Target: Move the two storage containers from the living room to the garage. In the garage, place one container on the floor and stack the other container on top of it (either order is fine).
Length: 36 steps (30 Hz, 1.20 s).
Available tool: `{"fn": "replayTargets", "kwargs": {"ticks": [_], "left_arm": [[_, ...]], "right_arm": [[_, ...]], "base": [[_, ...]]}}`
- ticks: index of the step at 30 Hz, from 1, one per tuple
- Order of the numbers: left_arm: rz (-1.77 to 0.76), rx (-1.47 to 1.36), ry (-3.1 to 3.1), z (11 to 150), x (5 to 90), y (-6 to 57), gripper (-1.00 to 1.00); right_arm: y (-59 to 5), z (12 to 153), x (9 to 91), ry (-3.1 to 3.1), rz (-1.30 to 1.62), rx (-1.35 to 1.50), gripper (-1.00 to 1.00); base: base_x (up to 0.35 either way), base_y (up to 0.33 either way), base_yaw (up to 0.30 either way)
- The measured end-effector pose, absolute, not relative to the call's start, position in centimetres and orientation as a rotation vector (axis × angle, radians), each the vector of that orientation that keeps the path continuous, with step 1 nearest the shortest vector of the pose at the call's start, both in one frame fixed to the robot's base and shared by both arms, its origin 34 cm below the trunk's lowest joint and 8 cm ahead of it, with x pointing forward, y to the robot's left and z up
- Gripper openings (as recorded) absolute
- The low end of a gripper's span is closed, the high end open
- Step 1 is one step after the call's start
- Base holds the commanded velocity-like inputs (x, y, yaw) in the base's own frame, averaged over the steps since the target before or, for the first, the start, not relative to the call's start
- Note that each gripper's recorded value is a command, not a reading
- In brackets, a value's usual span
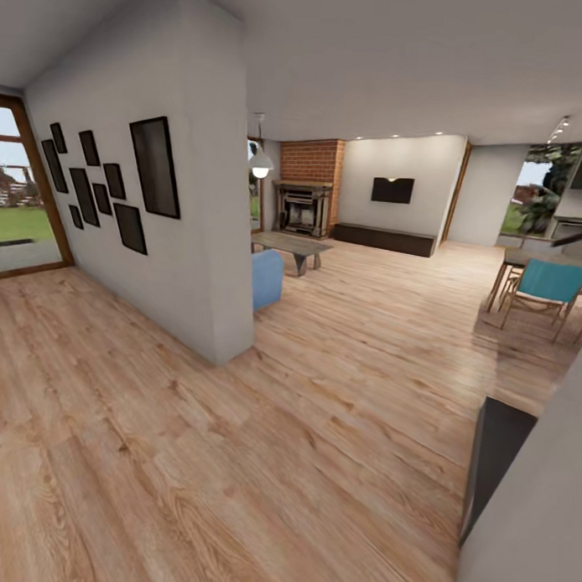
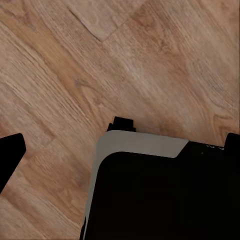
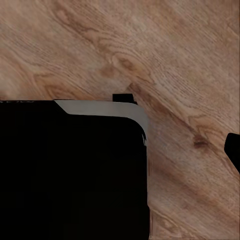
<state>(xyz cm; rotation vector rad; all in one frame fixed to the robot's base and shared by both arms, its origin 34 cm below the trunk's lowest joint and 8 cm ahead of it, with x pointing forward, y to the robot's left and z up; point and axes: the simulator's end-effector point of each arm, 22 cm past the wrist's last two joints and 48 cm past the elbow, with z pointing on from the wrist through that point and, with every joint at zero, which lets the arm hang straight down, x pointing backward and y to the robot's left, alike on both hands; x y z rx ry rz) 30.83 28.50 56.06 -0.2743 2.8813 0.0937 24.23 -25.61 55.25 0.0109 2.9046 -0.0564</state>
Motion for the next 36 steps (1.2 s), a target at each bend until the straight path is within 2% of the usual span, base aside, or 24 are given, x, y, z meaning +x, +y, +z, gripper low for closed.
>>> {"fn": "replayTargets", "kwargs": {"ticks": [28, 36], "left_arm": [[0.093, -0.273, 2.882, 56.05, 30.83, 28.44, 1.00], [0.097, -0.273, 2.881, 56.07, 30.83, 28.71, 1.00]], "right_arm": [[-25.74, 55.22, 24.10, 2.911, -0.053, -0.005, 1.00], [-25.58, 55.24, 24.19, 2.906, -0.058, 0.005, 1.00]], "base": [[0.308, 0.186, -0.003], [0.323, 0.021, -0.215]]}}
